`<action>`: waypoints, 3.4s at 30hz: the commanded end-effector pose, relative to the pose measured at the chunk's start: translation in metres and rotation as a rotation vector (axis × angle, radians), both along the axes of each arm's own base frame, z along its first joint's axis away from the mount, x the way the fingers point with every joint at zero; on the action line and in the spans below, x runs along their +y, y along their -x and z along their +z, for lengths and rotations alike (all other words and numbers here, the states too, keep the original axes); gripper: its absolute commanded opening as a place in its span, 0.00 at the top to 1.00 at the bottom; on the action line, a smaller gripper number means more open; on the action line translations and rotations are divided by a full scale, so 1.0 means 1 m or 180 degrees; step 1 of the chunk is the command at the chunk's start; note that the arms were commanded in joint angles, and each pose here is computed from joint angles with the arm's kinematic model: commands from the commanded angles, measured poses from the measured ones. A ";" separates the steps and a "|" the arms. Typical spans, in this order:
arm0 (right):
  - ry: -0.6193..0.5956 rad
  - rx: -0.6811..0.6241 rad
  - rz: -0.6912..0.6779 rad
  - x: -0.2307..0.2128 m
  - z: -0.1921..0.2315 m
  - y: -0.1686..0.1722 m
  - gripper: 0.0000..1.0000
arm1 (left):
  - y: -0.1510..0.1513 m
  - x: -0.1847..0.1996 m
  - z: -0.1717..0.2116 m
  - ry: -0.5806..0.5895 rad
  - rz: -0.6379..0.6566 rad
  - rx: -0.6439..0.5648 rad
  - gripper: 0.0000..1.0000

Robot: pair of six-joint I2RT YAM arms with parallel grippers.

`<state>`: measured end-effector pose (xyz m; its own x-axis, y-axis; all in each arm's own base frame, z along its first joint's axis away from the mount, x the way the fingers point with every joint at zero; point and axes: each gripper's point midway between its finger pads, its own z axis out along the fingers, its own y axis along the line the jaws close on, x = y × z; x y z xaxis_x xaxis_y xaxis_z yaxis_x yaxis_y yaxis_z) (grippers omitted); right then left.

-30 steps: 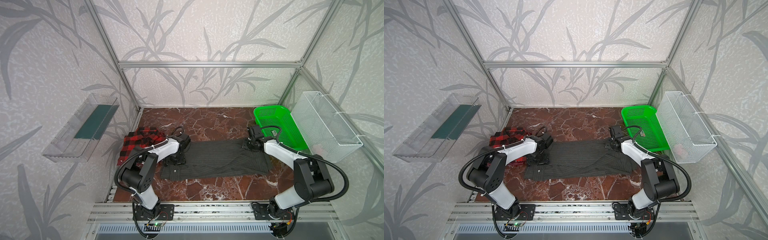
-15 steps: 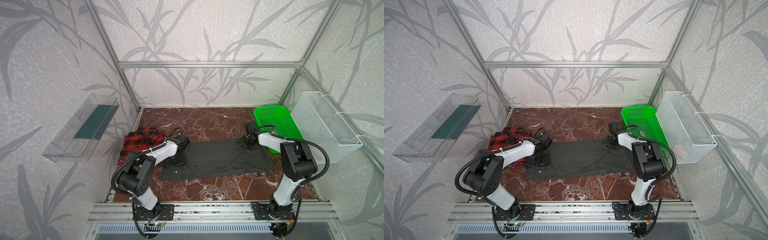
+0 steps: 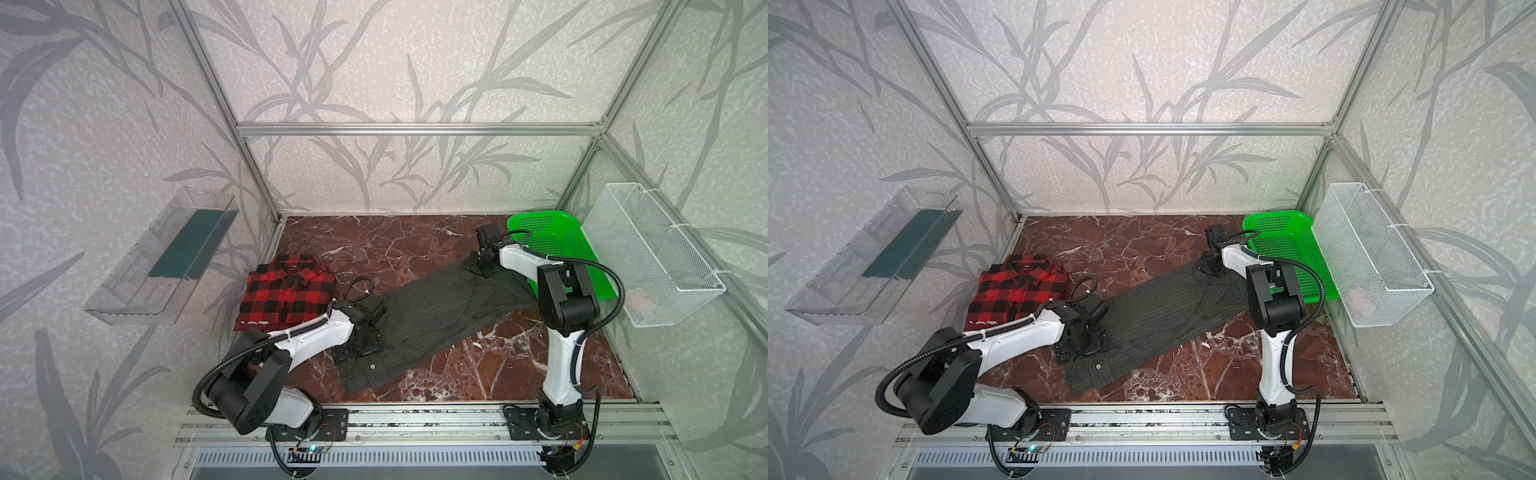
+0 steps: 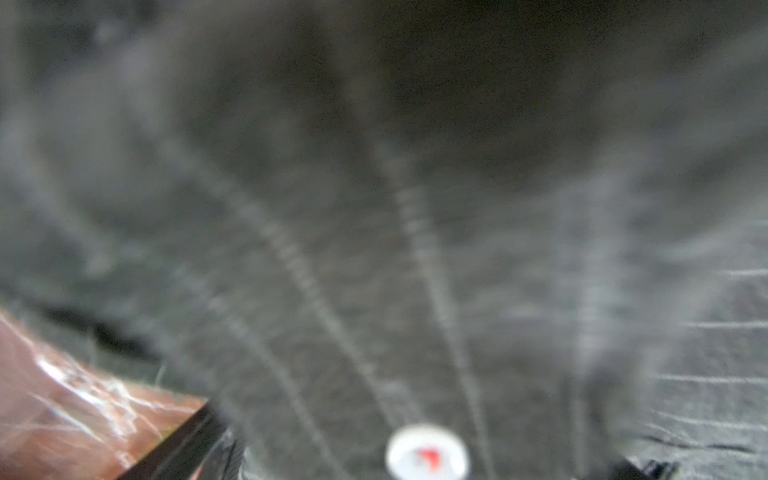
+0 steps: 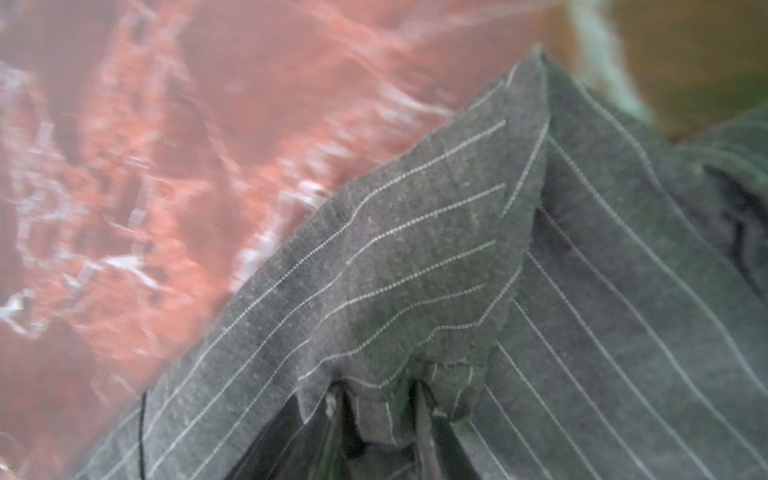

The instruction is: Fold and stack the long sleeve shirts

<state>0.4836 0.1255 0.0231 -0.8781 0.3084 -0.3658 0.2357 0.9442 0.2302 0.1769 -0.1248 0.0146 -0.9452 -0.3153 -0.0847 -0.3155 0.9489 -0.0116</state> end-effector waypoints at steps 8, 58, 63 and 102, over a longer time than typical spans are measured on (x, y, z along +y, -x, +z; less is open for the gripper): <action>-0.0121 0.0137 0.0784 0.077 0.013 -0.009 0.63 | 0.031 -0.051 0.010 0.0232 0.0179 -0.0258 0.02; -0.0637 -0.0005 0.0599 0.079 -0.011 0.018 0.54 | 0.034 -0.038 0.007 0.0723 -0.0002 -0.0083 0.34; -0.0691 -0.0086 0.0859 0.109 0.004 -0.008 0.54 | 0.037 -0.073 0.015 0.0977 0.0070 -0.0177 0.30; -0.0814 0.0226 0.1505 0.087 0.043 0.289 0.44 | 0.055 -0.023 0.033 0.0523 -0.0643 -0.0504 0.06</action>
<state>0.2015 0.2104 0.0614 -0.9641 -0.0874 -0.2507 -0.1954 0.8728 0.4473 0.1255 -0.1600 0.0569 -0.9631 -0.1885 -0.1923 -0.1385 0.9592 -0.2466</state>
